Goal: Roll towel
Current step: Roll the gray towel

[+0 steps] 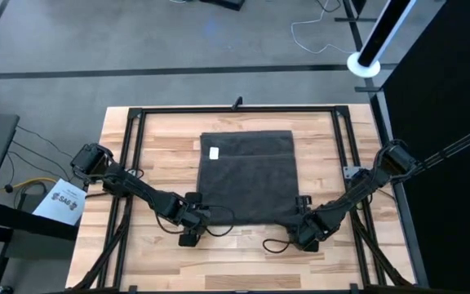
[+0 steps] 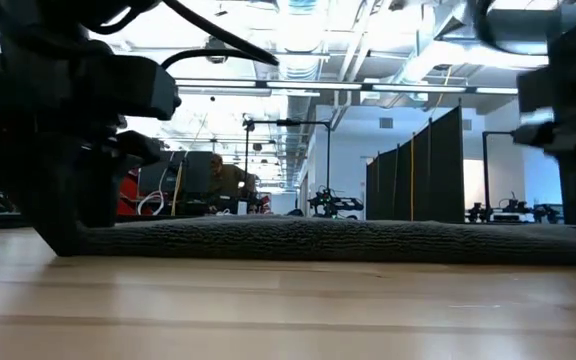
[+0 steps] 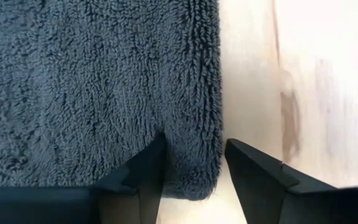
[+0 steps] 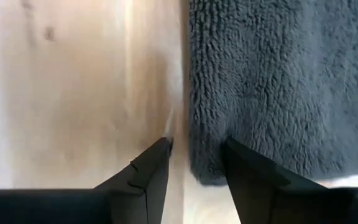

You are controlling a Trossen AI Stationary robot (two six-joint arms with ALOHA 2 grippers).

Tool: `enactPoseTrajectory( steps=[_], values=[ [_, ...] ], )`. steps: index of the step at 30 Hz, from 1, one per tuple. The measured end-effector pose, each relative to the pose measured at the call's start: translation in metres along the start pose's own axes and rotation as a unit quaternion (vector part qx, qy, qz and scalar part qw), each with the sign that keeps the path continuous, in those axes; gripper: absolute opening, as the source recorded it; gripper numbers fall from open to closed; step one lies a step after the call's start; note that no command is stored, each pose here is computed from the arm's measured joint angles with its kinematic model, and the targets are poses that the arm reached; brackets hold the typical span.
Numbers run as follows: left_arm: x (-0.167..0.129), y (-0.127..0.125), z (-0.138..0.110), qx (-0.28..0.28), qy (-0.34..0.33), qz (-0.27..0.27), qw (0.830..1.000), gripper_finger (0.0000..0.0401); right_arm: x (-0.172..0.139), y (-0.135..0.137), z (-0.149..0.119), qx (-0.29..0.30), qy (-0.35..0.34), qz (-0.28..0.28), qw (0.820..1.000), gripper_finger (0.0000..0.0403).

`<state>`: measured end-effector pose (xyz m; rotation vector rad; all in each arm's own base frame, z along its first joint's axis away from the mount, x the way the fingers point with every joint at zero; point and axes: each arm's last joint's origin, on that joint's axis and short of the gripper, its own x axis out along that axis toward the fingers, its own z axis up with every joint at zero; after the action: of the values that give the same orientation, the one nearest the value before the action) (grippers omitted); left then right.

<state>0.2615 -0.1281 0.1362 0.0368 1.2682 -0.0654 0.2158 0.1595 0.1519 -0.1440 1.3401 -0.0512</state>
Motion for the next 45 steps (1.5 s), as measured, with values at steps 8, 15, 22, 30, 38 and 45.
enactPoseTrajectory(
  steps=[8,15,22,30,38,45],
  values=[
    [0.0,-0.001,0.0,-0.035,-0.004,-0.003,0.999,0.015,-0.021,0.0,0.003,0.02,-0.049,0.034,0.998,0.0154],
    [0.0,-0.007,0.002,-0.055,-0.023,-0.014,0.998,0.0149,-0.014,-0.002,0.011,0.03,-0.063,0.04,0.997,0.0181],
    [-0.001,-0.015,0.003,-0.074,-0.037,-0.028,0.996,0.0149,-0.013,-0.01,0.022,0.037,-0.099,0.026,0.994,0.0208],
    [-0.002,-0.018,0.001,-0.117,-0.038,-0.03,0.992,0.0149,-0.004,-0.01,0.022,-0.013,-0.159,-0.007,0.987,0.0214],
    [-0.002,-0.019,0.001,-0.123,-0.037,-0.032,0.991,0.0149,0.016,-0.016,0.006,-0.009,-0.153,-0.011,0.988,0.0215],
    [-0.002,-0.019,0.001,-0.145,-0.037,-0.033,0.988,0.0149,0.023,-0.017,-0.001,-0.008,-0.151,-0.009,0.988,0.0215]
  ],
)
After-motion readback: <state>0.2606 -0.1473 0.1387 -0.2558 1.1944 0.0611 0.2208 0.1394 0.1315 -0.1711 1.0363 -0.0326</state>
